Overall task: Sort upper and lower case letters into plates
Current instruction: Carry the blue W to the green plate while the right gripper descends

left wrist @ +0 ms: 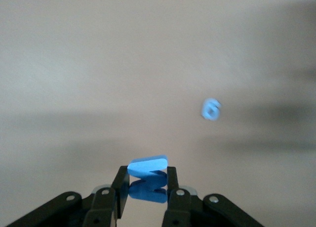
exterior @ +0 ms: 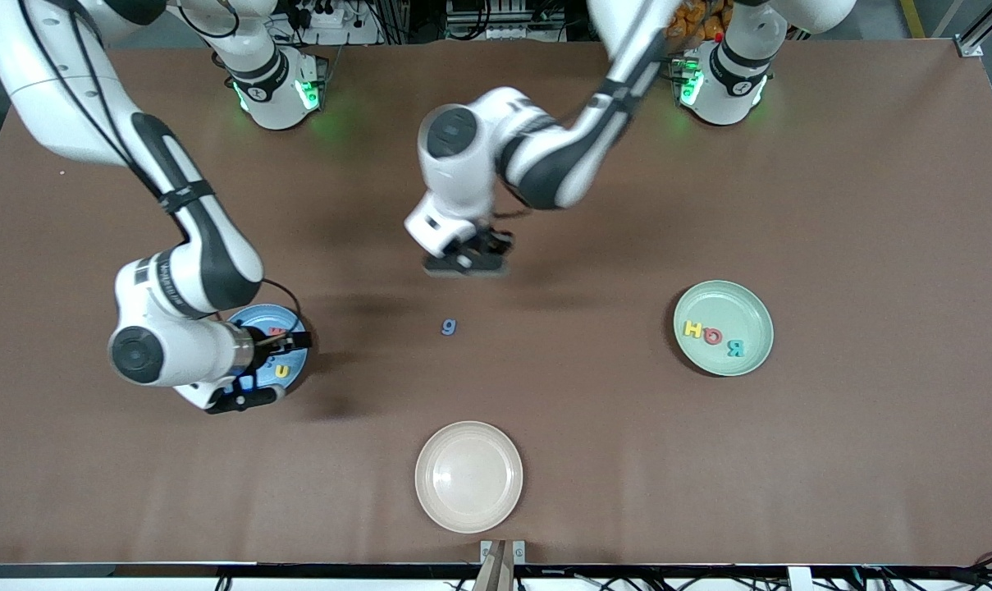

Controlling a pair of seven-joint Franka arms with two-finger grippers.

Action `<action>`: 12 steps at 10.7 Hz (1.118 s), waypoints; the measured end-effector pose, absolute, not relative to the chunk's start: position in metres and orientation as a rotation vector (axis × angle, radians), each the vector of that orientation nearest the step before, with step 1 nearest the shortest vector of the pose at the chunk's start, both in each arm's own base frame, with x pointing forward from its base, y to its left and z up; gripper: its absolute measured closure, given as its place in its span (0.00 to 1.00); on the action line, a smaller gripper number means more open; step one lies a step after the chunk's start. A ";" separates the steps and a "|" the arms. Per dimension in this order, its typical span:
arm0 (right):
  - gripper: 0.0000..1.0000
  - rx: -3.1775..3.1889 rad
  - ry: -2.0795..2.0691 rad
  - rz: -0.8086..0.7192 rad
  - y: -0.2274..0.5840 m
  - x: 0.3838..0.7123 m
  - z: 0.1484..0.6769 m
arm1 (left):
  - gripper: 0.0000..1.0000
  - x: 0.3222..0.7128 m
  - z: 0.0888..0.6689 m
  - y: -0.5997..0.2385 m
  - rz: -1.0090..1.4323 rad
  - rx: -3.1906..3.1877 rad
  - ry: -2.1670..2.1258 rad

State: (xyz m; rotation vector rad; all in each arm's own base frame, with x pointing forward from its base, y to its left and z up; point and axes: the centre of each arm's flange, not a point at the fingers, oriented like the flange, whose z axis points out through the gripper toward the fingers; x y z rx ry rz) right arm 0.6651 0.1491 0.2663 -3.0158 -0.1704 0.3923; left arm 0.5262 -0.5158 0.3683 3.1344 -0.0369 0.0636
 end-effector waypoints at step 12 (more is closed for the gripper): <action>0.00 -3.023 0.328 0.238 0.385 0.591 0.236 | 0.66 0.662 0.248 -0.128 -0.419 3.144 -0.241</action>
